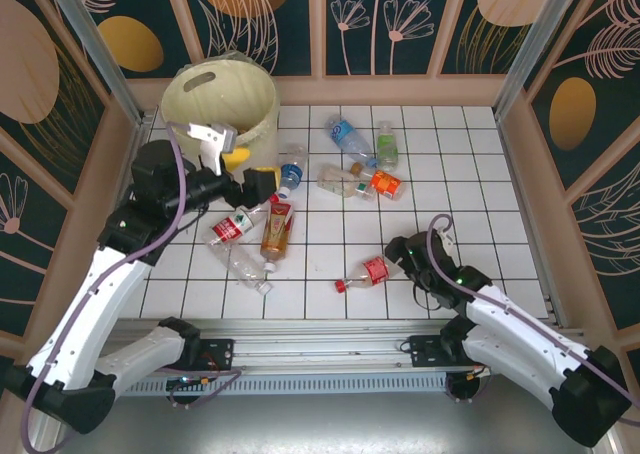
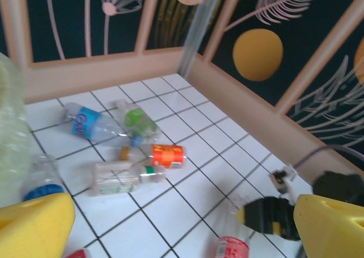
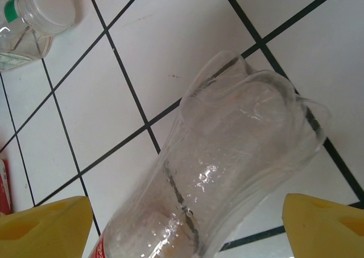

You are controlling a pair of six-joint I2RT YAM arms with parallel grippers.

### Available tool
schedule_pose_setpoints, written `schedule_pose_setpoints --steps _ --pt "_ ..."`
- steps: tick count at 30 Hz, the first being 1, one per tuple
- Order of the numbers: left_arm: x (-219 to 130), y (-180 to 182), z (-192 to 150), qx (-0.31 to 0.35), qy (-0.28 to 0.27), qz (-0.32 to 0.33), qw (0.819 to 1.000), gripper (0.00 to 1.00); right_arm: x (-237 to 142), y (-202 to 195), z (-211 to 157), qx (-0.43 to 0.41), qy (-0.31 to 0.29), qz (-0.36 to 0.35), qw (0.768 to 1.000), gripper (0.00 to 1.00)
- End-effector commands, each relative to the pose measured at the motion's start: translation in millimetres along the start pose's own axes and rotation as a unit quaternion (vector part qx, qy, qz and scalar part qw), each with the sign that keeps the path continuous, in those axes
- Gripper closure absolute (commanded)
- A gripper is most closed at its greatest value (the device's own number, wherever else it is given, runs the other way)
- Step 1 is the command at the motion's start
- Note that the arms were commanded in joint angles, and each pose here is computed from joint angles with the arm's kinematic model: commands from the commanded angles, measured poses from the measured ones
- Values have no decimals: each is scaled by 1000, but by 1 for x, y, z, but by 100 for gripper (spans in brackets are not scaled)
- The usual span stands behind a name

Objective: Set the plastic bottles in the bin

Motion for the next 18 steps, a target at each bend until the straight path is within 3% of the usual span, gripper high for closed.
schedule_pose_setpoints --steps 1,18 --pt "8 -9 -12 -15 2 -41 999 1 6 7 6 14 -20 19 1000 15" --pt "56 -4 -128 -59 100 -28 993 1 44 15 20 -40 -16 13 999 28"
Point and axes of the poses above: each hand's point on the last joint's axis, 136 mm out from that joint toward the fingers, its own x axis out along the fingers, its own y axis along the line the jaws close on, z = x × y, the point moved 7 cm from there along -x, back along the fingers, and after that the axes turned 15 degrees about -x, right-handed, at the moved point
